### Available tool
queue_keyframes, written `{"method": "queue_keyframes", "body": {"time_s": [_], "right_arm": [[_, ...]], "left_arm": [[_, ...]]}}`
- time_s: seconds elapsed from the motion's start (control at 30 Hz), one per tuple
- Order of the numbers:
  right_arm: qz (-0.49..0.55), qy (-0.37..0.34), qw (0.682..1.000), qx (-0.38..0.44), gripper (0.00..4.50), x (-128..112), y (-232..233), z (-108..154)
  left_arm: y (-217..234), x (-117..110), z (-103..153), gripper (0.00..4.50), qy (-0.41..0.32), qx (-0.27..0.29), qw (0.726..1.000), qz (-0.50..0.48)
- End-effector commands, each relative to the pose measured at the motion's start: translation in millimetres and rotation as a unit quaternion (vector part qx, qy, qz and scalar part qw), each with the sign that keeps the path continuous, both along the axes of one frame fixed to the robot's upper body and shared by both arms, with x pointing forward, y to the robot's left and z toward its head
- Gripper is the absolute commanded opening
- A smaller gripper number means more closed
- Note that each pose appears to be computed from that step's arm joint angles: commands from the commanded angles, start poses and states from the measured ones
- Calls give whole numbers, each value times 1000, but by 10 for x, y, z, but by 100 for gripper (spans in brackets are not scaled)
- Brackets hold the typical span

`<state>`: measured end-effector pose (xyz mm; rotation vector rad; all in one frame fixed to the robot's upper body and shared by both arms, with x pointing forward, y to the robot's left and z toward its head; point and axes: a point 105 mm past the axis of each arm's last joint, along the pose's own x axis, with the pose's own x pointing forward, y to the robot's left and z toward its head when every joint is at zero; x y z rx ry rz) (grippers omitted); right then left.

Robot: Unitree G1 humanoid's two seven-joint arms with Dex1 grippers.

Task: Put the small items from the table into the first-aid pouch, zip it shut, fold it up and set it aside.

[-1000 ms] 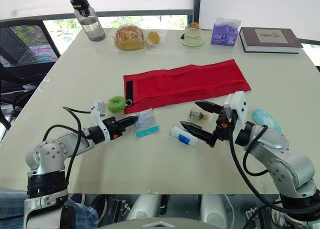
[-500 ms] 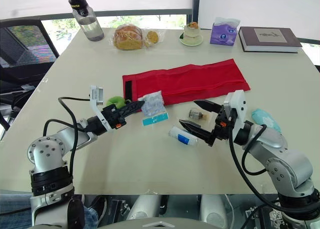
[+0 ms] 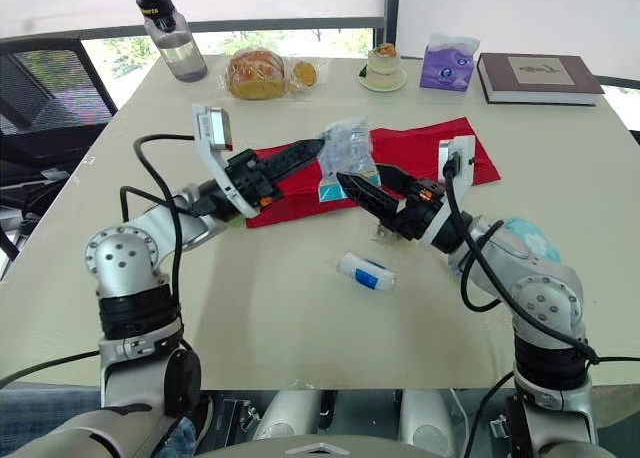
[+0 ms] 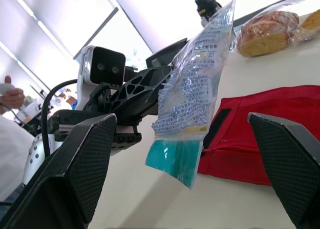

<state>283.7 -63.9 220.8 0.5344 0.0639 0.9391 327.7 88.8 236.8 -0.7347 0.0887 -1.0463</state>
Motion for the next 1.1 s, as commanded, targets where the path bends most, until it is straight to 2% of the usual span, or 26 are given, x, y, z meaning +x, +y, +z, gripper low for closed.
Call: {"method": "queue_keyframes", "body": {"time_s": [0.03, 0.13, 0.3, 0.4, 0.63, 0.67, 1.1], "right_arm": [[-4, -4, 1000, 26, 450, -55, 2, 107], [-17, 4, 998, 61, 450, -55, 15, 190], [-30, 11, 998, 59, 450, -56, 1, 192], [-36, 15, 998, 42, 374, -51, -11, 139], [-48, 23, 999, 6, 13, -17, -32, 12], [-48, 22, 999, 5, 3, -16, -32, 8], [-42, 20, 999, -10, 3, -4, -32, -38]], "left_arm": [[-93, 0, 63, 2, -21, -10, 1000, -14], [-135, -4, 29, 2, -19, -12, 1000, -22], [-110, 3, -41, 2, -18, 4, 999, -28], [-111, 11, -42, 0, -19, 5, 999, -29], [-122, -2, -73, 0, -19, 6, 999, -32], [-118, -3, -83, 0, -19, 7, 999, -32], [-121, -11, -108, 0, -20, 6, 999, -28]]}}
